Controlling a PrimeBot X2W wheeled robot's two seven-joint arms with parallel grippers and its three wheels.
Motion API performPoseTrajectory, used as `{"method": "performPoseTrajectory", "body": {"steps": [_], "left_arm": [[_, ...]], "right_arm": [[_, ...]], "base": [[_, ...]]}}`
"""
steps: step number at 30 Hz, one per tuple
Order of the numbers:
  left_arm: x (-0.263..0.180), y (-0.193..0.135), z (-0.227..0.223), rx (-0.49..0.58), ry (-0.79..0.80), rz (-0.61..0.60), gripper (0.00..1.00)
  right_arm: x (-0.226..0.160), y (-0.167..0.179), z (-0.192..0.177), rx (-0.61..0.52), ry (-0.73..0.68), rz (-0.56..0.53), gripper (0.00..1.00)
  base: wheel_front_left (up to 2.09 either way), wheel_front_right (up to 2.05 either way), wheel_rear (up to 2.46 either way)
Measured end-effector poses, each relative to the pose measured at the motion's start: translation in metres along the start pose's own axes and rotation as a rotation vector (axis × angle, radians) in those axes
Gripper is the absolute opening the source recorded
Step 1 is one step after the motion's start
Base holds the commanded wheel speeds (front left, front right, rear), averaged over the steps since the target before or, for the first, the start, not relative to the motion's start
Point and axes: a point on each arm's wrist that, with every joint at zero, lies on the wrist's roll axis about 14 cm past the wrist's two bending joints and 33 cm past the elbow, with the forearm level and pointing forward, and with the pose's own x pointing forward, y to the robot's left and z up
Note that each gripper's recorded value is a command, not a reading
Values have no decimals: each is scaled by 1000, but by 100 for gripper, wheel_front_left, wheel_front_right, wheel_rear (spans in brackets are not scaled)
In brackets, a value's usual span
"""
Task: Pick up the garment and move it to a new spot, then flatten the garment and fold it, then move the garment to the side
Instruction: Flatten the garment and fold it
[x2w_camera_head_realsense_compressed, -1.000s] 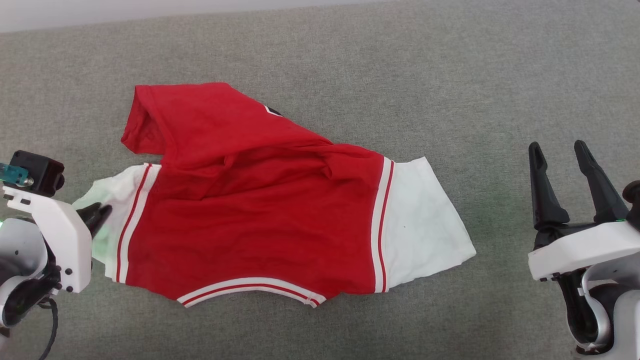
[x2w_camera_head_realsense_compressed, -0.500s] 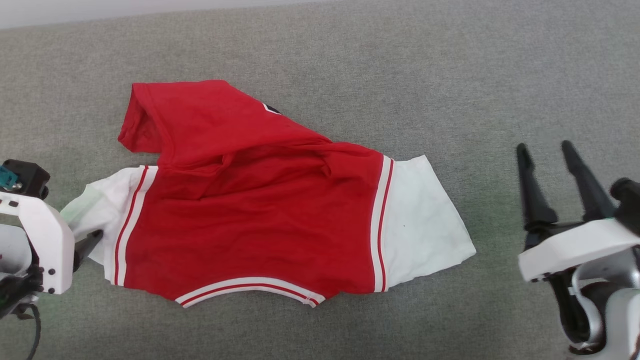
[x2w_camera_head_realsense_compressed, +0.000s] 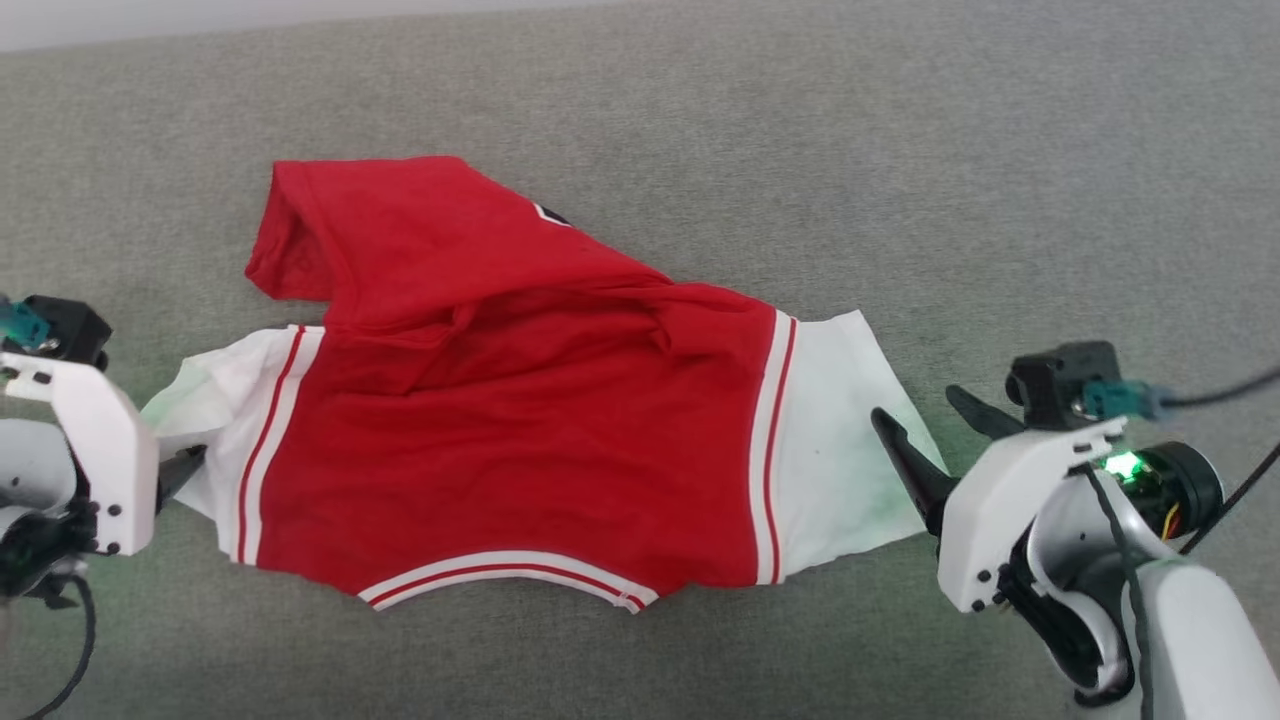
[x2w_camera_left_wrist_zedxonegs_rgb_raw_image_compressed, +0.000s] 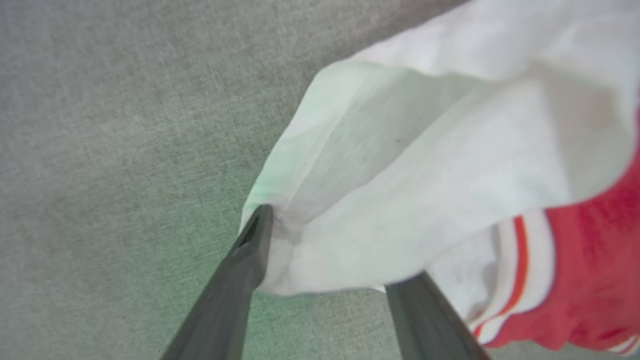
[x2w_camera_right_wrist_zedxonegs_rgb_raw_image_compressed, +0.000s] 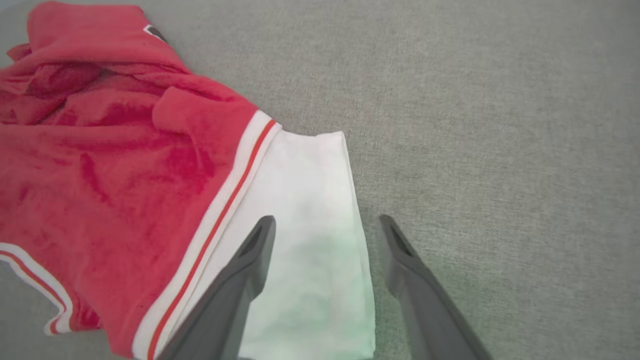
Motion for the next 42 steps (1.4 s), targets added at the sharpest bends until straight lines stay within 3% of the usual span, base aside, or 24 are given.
{"method": "performPoseTrajectory", "body": {"steps": [1, 10, 21, 22, 23, 33, 42], "left_arm": [[0, 0, 0, 2, 3, -1, 0], [4, -9, -4, 31, 16, -27, 0], [8, -7, -8, 17, 12, -39, 0], [8, -7, -9, 18, 13, -38, 0], [8, -7, -10, 17, 15, -38, 0], [-7, -2, 4, 13, -33, -31, 0], [-57, 5, 54, 33, -146, -16, 0]], "right_arm": [[2, 0, -4, -14, 38, 6, 100], [16, -6, -31, -71, 280, 25, 100], [23, -3, -63, -47, 516, 74, 100], [24, 0, -64, -48, 532, 86, 18], [25, 1, -65, -59, 543, 94, 0], [27, 29, -48, 34, 511, 235, 0], [14, 33, 45, 72, 239, 278, 0]], "base": [[0, 0, 0], [0, 0, 0], [0, 0, 0], [0, 0, 0], [0, 0, 0], [0, 0, 0], [0, 0, 0]]}}
